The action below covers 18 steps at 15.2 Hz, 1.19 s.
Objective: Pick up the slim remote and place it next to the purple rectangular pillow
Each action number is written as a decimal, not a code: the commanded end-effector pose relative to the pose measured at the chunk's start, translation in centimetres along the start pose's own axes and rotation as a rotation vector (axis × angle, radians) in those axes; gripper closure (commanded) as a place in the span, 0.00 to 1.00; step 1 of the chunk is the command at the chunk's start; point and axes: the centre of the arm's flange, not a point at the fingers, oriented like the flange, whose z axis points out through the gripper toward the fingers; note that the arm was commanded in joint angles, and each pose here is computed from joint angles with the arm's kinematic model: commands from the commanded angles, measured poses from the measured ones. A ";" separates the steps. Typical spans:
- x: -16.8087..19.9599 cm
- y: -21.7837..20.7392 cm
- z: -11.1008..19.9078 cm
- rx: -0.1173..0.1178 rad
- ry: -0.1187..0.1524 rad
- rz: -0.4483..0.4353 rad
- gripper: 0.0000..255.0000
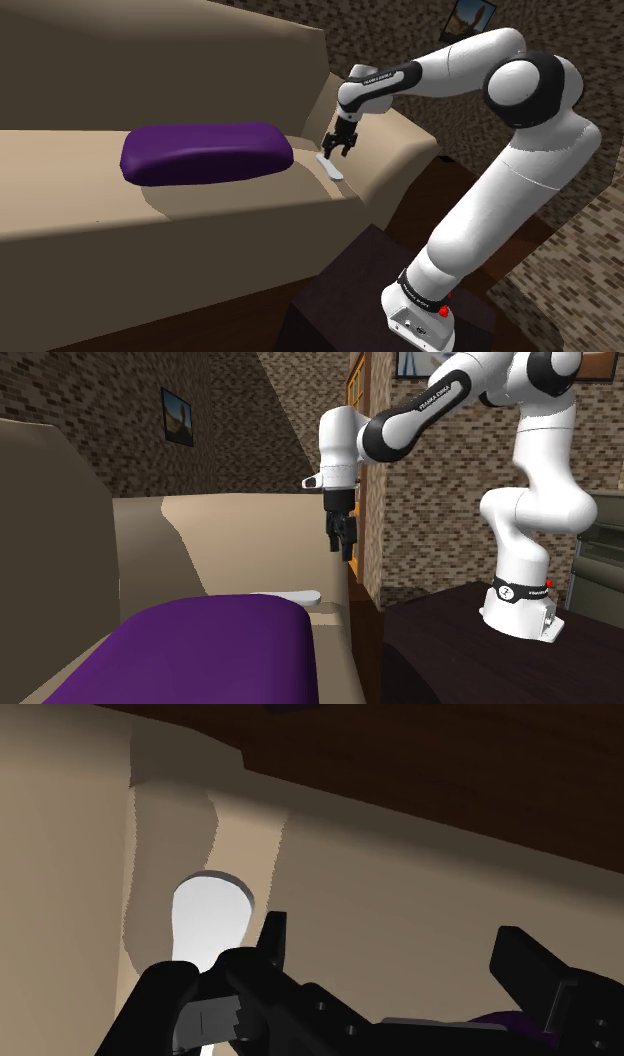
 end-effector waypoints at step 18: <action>13.1 12.7 11.9 -0.035 0.019 0.117 0.00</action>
